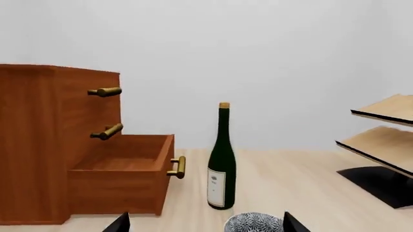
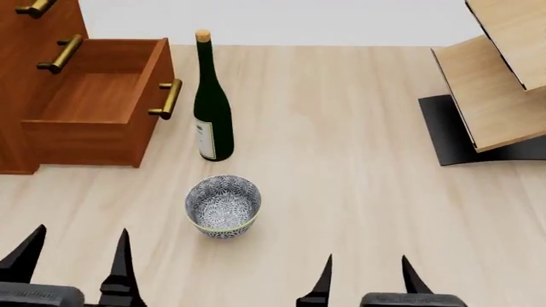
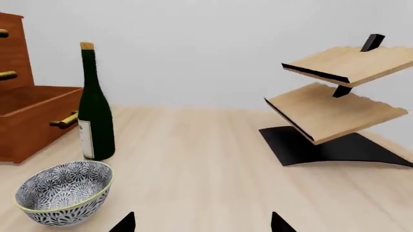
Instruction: Close the bottom drawer of the cabinet and open the top drawer.
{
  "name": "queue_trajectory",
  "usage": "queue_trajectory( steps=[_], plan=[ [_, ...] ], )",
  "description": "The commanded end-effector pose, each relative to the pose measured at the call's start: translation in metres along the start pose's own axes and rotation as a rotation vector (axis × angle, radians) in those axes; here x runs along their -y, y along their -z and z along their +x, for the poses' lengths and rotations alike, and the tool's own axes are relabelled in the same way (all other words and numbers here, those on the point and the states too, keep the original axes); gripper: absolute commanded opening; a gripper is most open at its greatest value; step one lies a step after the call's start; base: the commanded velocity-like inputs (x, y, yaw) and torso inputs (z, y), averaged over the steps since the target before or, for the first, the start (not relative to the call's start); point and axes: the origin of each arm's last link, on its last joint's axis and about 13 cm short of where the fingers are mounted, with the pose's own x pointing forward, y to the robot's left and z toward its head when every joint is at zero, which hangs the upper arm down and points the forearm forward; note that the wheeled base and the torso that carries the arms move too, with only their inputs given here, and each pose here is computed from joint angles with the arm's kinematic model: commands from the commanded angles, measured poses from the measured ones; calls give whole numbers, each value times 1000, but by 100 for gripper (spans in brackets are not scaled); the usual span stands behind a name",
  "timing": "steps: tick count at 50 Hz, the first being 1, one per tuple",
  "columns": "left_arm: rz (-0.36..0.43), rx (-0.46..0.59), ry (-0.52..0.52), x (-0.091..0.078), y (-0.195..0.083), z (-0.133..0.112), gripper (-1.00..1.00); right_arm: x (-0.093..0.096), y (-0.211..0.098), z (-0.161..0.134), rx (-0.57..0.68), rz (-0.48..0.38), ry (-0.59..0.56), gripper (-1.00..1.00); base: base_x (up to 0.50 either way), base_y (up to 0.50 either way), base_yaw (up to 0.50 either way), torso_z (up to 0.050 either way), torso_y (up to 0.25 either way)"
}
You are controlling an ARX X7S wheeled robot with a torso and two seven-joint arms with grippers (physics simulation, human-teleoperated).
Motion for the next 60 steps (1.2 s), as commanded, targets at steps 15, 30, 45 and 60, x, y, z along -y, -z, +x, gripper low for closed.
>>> queue_trajectory(
  steps=[15, 30, 45, 60],
  plan=[
    [65, 324, 21, -18, -116, 51, 100, 20, -58, 25, 82, -14, 59, 100, 0, 0, 0, 50, 26],
    [89, 435, 7, -22, -163, 66, 100, 26, -81, 33, 113, 0, 60, 100, 0, 0, 0, 40, 19],
    [97, 544, 6, -25, -210, 66, 100, 34, -98, 33, 146, 1, 91, 100, 0, 0, 0, 0, 0],
    [106, 558, 28, -24, -214, 62, 100, 30, -96, 33, 133, -31, 61, 100, 0, 267, 0, 0, 0]
  ],
)
